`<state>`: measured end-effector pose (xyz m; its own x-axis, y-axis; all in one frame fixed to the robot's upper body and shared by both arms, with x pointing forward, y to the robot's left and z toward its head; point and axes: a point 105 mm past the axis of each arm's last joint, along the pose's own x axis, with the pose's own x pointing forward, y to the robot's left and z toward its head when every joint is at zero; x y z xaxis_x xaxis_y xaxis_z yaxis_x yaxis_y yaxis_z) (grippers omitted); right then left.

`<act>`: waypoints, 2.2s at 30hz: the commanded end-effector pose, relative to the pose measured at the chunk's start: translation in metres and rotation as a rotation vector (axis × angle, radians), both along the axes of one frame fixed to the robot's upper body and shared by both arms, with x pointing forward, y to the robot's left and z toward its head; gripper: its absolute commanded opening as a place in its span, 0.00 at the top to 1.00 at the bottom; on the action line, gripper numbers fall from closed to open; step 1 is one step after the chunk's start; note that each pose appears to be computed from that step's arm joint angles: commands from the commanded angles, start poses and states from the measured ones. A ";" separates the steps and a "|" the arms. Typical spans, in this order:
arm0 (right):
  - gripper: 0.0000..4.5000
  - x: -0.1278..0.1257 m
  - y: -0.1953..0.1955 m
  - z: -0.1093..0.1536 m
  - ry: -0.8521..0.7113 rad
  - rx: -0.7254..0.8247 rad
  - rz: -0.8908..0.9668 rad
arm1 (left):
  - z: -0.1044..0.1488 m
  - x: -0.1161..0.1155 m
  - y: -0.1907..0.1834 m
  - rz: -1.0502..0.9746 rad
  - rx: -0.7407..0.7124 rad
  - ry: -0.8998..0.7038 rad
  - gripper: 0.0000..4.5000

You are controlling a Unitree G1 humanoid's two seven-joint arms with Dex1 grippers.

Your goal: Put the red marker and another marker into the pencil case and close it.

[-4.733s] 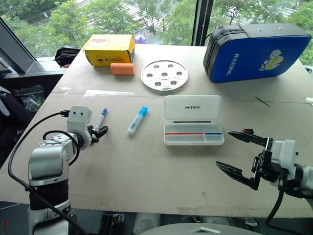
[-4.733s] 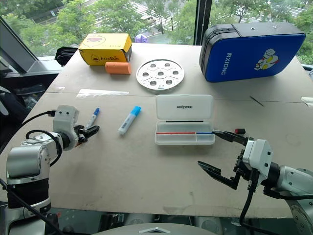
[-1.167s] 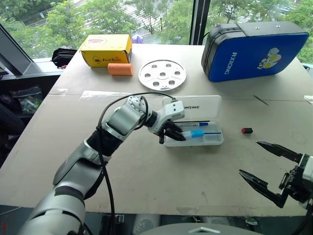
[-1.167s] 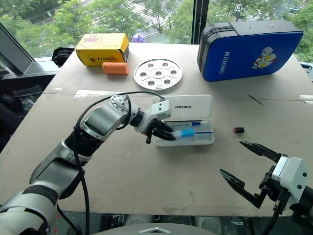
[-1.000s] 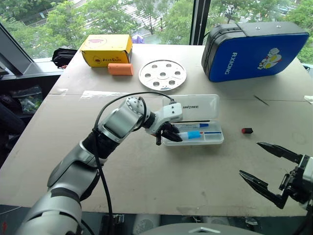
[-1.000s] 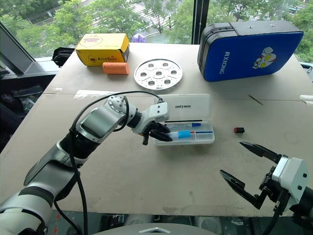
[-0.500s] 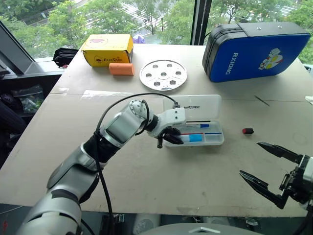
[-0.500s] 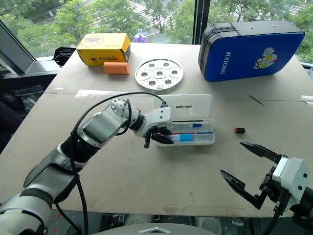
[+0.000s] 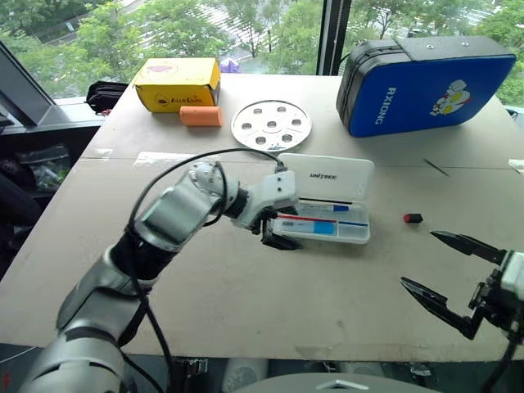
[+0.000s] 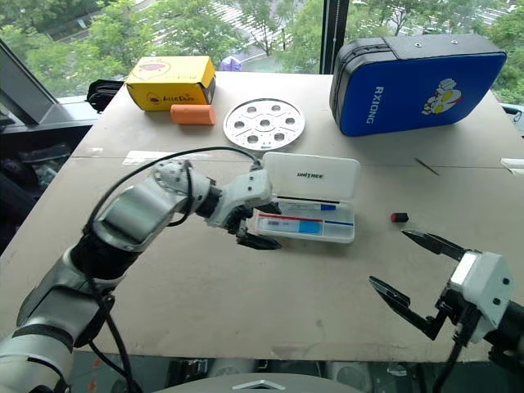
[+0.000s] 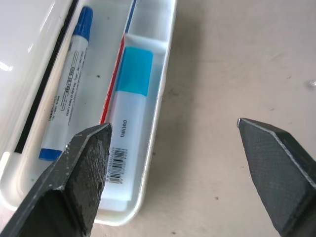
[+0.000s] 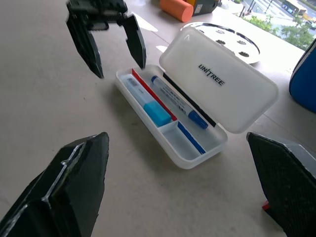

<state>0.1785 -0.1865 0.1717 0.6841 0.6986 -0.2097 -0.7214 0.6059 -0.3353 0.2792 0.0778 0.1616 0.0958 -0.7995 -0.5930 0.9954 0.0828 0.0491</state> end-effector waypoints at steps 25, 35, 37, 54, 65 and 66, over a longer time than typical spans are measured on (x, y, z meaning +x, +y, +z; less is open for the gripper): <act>0.57 0.150 -0.062 -0.055 0.521 -0.681 0.064 | 0.029 -0.091 0.035 0.016 -0.361 -0.047 0.05; 0.99 0.132 -0.008 -0.018 0.407 -0.547 0.195 | 0.031 -0.082 0.041 0.086 -0.359 -0.068 0.05; 0.99 0.114 0.017 -0.021 0.421 -0.534 0.281 | 0.029 -0.080 0.043 0.102 -0.354 -0.069 0.05; 0.99 0.114 0.057 -0.038 0.377 -0.517 0.292 | 0.026 -0.079 0.043 0.128 -0.339 -0.087 0.05; 0.78 0.129 0.041 0.024 0.400 -0.202 0.207 | 0.022 -0.081 0.044 0.181 -0.352 -0.097 0.05; 0.84 0.134 0.034 0.029 0.401 -0.168 0.172 | 0.022 -0.081 0.044 0.190 -0.354 -0.098 0.05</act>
<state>0.3035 -0.1390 0.1807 0.3286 0.7202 -0.6110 -0.9325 0.3502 -0.0887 0.2028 0.1258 0.1743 0.2977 -0.9089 -0.2920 0.9527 0.3024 0.0303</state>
